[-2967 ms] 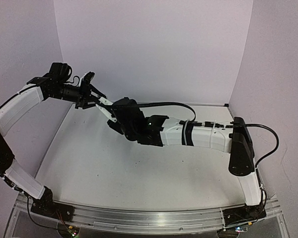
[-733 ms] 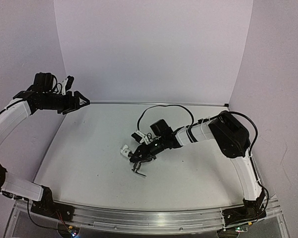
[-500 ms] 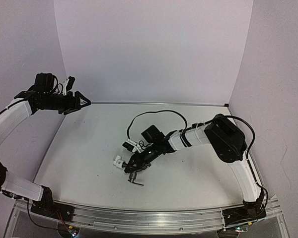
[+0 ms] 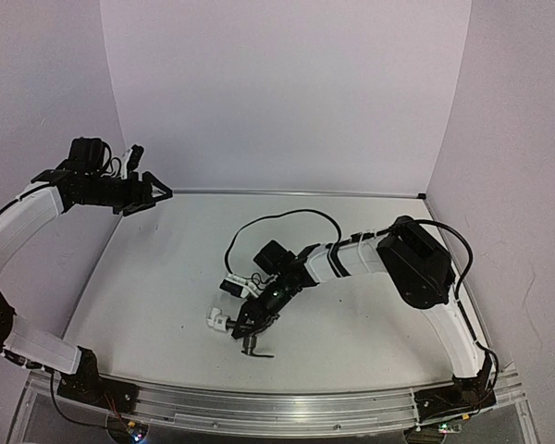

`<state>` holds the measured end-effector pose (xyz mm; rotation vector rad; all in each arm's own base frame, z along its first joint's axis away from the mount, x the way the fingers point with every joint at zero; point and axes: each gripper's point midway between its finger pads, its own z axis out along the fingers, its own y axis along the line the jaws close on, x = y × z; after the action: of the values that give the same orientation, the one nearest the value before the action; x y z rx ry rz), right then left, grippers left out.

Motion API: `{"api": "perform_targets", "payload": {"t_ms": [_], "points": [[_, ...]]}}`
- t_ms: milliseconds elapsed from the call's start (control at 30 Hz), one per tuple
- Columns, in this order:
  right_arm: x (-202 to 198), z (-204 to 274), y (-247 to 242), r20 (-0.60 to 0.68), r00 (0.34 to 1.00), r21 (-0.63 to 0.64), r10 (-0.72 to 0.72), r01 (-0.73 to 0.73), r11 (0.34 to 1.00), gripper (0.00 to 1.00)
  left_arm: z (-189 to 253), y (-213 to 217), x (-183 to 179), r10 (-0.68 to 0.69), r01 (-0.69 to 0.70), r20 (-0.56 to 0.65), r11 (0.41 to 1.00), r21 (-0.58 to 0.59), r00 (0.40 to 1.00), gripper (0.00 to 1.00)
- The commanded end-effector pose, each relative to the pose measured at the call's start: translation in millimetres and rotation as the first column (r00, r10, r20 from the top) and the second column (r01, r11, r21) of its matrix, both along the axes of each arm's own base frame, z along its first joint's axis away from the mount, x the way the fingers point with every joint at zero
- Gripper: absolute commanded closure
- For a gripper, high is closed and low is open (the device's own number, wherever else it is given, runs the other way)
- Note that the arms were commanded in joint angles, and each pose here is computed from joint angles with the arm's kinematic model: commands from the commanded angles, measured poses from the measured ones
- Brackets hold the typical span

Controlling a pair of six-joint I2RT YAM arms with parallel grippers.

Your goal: Install the water faucets

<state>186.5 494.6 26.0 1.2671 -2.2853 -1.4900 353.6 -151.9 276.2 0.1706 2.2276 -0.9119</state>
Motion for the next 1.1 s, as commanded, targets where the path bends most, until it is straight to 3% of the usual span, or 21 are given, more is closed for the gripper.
{"api": "perform_targets", "payload": {"t_ms": [0, 133, 300, 500, 667, 733, 800, 933, 1067], "points": [[-14.2, -7.0, 1.8, 0.057, 0.998, -0.043, 0.035, -0.032, 0.999, 0.76, 30.2, -5.1, 7.8, -0.016, 0.019, 0.081, 0.999, -0.031, 0.997, 0.25], [11.0, -18.9, -6.3, 0.19, 0.979, -0.161, -0.077, 0.109, 0.981, 0.48, 34.1, -5.2, 8.0, -0.016, 0.019, 0.091, 0.999, -0.032, 0.996, 0.25], [38.6, -11.2, -15.1, 0.341, 0.926, -0.205, -0.16, 0.239, 0.949, 0.35, 37.4, -5.0, 5.5, -0.016, 0.02, 0.1, 0.999, -0.034, 0.995, 0.25], [88.6, 30.6, -53.4, 0.592, 0.765, -0.217, -0.255, 0.455, 0.864, 0.21, 50.0, 3.4, 0.7, 0.02, -0.02, 0.158, 1.0, -0.006, 0.987, 0.23], [121.3, 99.1, -103.1, 0.684, 0.624, -0.114, -0.378, 0.603, 0.79, 0.03, 89.6, 18.2, -10.2, 0.091, -0.095, 0.325, 0.995, -0.003, 0.941, 0.06], [129.7, 136.1, -125.4, 0.739, 0.535, -0.041, -0.409, 0.642, 0.766, 0.02, 110.1, 30.7, -15.7, 0.157, -0.167, 0.408, 0.986, -0.01, 0.899, 0.01], [138.3, 172.7, -150.6, 0.811, 0.396, 0.046, -0.431, 0.691, 0.721, 0.02, 132.2, 50.9, -24.5, 0.251, -0.276, 0.502, 0.961, -0.026, 0.827, 0.0], [155.3, 244.8, -215.3, 0.887, 0.042, 0.244, -0.461, 0.804, 0.542, 0.02, 167.0, 82.2, -50.2, 0.363, -0.416, 0.639, 0.906, -0.074, 0.678, 0.0], [143.7, 305.2, -262.6, 0.872, -0.156, 0.386, -0.464, 0.802, 0.456, 0.02, 184.9, 97.7, -64.8, 0.408, -0.479, 0.686, 0.872, -0.097, 0.603, 0.0]]}}
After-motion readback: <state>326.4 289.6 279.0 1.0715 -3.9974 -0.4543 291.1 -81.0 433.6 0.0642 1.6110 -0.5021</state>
